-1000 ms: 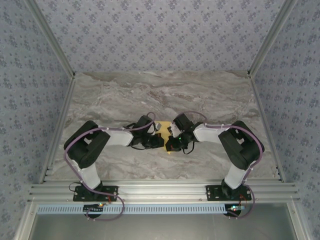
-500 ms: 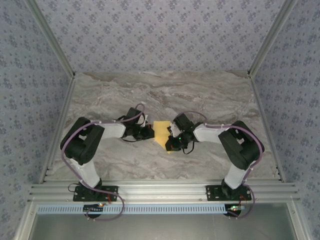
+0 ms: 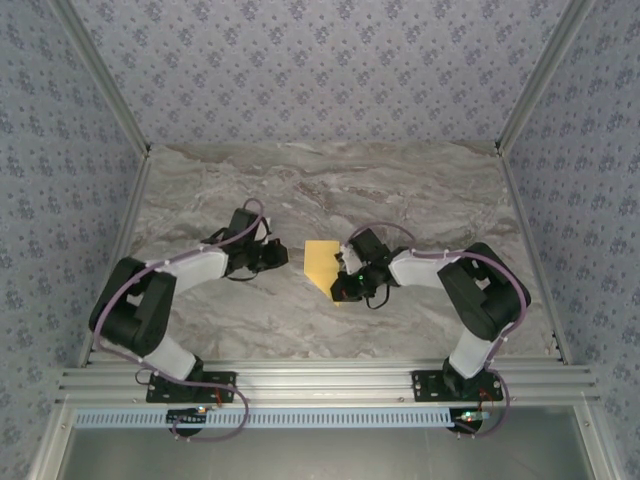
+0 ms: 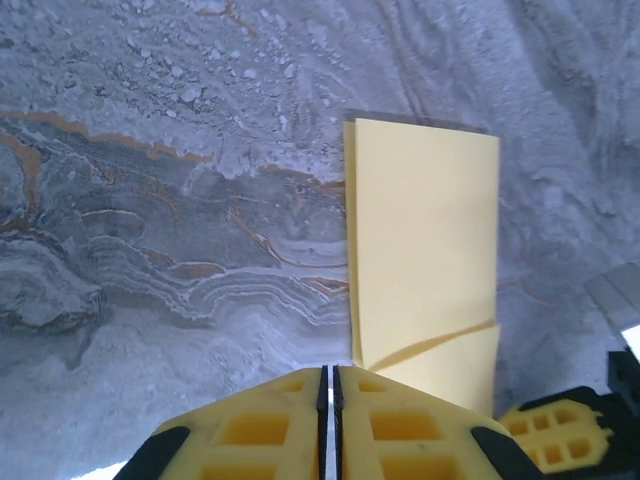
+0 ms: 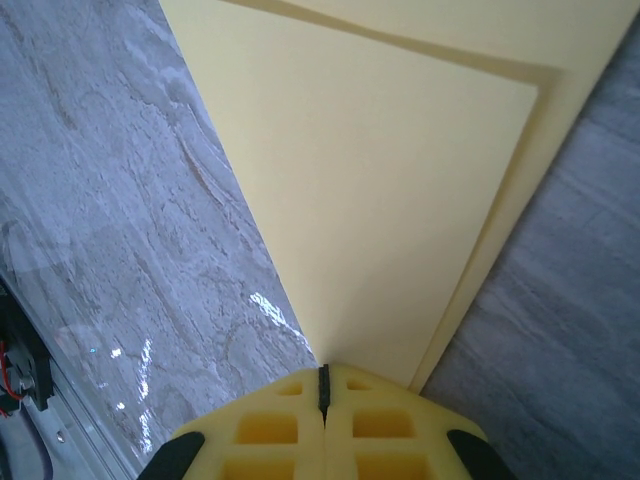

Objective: Fold a paper plane with a square sheet of paper (fold left side to right side)
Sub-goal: Third fold the triangle at the center of the table, then fourth fold the wing at the center of the table.

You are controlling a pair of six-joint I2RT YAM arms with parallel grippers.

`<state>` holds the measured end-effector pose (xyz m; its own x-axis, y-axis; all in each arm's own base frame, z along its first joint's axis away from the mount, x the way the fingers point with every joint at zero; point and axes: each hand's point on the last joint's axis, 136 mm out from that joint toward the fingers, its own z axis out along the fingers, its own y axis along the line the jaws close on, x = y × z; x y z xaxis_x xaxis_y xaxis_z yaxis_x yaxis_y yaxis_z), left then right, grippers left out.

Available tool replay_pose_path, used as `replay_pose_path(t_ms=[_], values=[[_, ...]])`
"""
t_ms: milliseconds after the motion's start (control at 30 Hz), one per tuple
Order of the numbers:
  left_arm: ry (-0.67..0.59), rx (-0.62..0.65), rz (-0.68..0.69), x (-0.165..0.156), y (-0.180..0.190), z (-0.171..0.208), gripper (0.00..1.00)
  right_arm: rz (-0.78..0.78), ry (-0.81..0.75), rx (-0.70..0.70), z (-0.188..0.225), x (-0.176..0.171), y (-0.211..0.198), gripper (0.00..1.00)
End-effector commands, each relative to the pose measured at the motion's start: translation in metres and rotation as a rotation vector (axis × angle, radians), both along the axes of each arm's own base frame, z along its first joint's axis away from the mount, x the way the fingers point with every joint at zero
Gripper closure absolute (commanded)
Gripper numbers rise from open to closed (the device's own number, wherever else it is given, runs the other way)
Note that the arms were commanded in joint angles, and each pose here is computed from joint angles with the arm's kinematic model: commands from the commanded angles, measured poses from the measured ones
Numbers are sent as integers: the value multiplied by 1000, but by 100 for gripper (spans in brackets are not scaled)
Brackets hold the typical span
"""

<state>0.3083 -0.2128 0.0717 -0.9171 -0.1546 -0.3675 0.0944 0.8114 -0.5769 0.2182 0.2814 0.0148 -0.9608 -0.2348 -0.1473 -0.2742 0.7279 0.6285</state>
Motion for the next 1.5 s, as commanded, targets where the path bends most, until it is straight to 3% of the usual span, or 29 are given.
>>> replay_pose_path(t_ms=[0, 233, 433, 633, 767, 833, 1267, 1467], values=[[33, -16, 8, -16, 4, -1, 87, -4, 153, -172, -42, -43, -39, 100], [94, -172, -12, -33, -19, -9, 79, 11, 117, -123, -39, -40, -32, 100], [103, -229, -16, -28, -36, -10, 70, 34, -13, -31, 6, -16, -12, 95], [117, -233, -32, -24, -50, -14, 60, 42, -144, -48, 41, 3, -16, 77], [119, -230, -27, -23, -53, -16, 55, 34, -217, -103, 44, 17, -25, 59], [123, -227, -23, -23, -54, -18, 52, 27, -219, -97, 42, 25, -27, 55], [147, -218, -31, -27, -63, -27, 47, 60, -193, -45, 27, 54, -11, 59], [160, -218, -35, -28, -67, -29, 46, 57, -182, -59, 20, 56, -13, 84]])
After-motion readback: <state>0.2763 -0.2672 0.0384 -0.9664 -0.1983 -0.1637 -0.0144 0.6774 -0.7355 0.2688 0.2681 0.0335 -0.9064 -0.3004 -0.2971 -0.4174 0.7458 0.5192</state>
